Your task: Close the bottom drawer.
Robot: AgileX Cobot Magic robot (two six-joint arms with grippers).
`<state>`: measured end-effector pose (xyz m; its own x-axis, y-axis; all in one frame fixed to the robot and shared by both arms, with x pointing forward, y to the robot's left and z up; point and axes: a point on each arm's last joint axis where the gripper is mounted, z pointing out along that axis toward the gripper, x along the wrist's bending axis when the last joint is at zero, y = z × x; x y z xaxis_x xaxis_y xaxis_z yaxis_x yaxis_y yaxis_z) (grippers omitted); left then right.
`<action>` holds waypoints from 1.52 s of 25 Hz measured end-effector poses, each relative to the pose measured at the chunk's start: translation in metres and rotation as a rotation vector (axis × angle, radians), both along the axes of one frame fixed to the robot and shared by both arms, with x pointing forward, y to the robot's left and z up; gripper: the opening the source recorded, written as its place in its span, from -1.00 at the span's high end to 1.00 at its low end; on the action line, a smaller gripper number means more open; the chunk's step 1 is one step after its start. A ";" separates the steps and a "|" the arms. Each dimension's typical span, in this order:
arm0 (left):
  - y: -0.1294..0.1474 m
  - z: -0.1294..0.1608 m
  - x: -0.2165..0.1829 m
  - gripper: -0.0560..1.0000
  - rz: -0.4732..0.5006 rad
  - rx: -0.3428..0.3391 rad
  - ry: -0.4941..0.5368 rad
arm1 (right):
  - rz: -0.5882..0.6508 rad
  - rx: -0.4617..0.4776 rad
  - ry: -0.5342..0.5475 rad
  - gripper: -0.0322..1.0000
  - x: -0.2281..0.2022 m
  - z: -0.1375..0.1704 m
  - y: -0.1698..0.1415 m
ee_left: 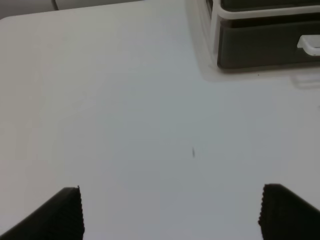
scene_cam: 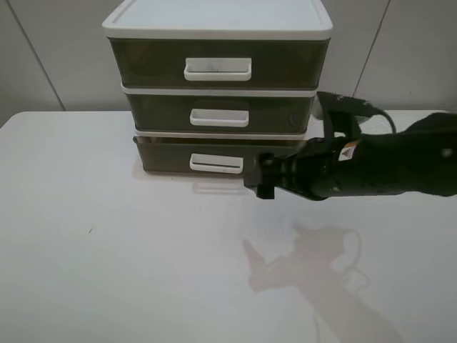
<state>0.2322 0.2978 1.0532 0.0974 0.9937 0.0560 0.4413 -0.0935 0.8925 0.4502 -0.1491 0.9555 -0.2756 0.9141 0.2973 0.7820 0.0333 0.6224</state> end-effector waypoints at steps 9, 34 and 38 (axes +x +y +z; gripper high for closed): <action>0.000 0.000 0.000 -0.47 0.000 0.000 0.000 | -0.132 0.022 -0.095 -0.65 -0.061 0.094 -0.094; 0.000 0.000 0.000 -0.47 0.000 0.000 0.000 | -0.382 -0.219 -0.374 -0.65 -0.209 0.102 -0.150; 0.000 0.000 0.000 -0.47 0.000 0.000 0.000 | -0.389 -0.209 -0.431 -0.65 -0.218 0.102 -0.150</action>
<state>0.2322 0.2978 1.0532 0.0974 0.9937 0.0560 0.4413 -0.0935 0.8925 0.2324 -0.2996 1.0578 0.0347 0.9987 0.0369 0.4409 -0.0484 0.8962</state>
